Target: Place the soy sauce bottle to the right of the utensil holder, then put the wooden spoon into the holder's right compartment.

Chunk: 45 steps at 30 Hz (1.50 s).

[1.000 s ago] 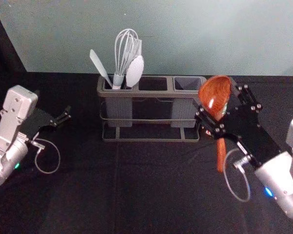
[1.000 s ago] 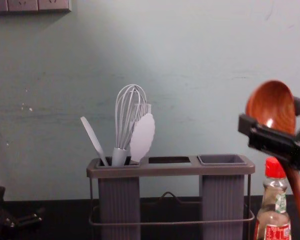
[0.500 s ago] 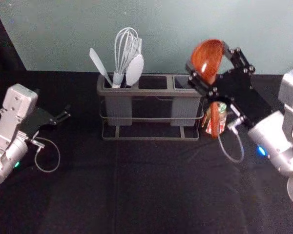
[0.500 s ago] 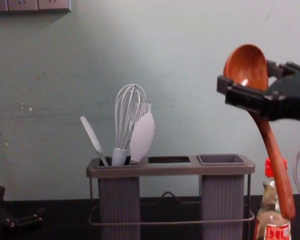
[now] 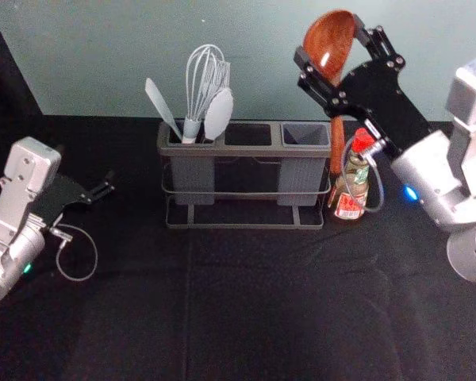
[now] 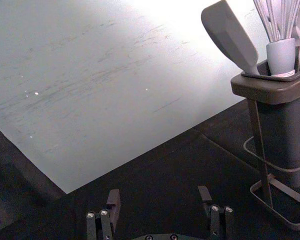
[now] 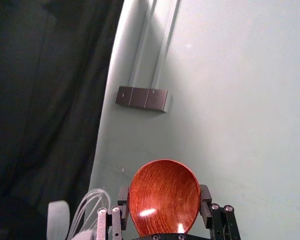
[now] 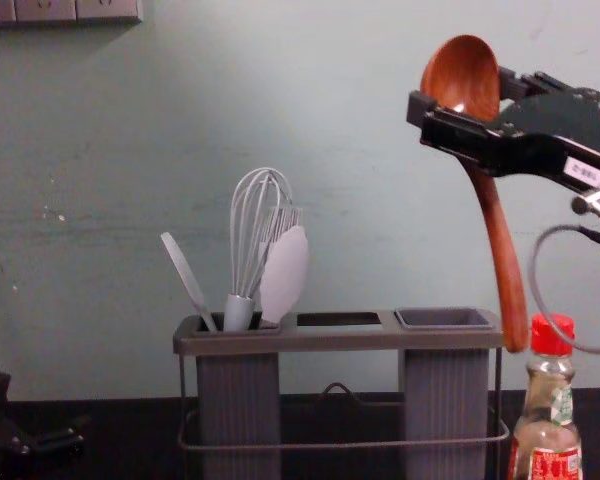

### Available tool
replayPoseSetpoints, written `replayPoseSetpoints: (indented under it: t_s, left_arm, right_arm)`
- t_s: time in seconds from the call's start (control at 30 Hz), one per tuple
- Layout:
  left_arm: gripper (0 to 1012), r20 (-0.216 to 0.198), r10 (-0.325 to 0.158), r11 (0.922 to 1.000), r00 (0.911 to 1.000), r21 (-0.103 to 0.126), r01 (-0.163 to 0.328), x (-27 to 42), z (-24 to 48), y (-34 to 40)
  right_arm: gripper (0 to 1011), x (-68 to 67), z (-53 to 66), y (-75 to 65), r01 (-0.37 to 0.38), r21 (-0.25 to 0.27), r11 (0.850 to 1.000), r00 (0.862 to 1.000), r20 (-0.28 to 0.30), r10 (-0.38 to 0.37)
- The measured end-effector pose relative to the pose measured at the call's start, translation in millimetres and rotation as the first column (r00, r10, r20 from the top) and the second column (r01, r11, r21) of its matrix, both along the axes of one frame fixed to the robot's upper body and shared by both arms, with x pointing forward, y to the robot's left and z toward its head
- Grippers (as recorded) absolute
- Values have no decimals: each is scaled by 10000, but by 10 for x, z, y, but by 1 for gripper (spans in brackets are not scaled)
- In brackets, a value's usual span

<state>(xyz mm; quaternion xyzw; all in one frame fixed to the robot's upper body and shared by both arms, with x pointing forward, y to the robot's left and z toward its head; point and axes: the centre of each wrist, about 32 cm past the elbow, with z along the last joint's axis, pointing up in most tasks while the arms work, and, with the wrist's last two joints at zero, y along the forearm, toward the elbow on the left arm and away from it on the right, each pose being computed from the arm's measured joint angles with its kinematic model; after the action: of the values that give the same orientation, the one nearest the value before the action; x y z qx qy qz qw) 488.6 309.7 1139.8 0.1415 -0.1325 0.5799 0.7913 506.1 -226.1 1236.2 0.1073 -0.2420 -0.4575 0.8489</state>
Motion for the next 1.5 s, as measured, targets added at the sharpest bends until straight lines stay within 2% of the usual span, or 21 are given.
replayPoseSetpoints:
  t_s: [0.3,0.6,0.87,0.93,1.17,1.5]
  left_arm:
    - [1011,0,0,10000,10000,0,0,0,0,0]
    - [1011,0,0,10000,10000,0,0,0,0,0]
    - [1011,-1,1,10000,10000,0,-1,0,0,0]
    - [1011,0,1,10000,10000,0,-1,0,0,0]
    - [1011,0,0,10000,10000,0,0,0,0,0]
    - [1011,-1,0,10000,10000,0,0,0,0,0]
  right_arm:
    - [838,299,56,112,-285,205,9994,9982,528,274]
    - [837,472,34,200,-466,524,9975,9956,833,421]
    - [838,561,-131,221,-582,1110,9921,9929,1100,460]
    - [838,593,-228,223,-628,1399,9882,9918,1194,461]
    - [837,653,-423,234,-742,1797,9809,9895,1356,500]
    - [837,677,-660,254,-726,2022,9766,9911,1242,480]
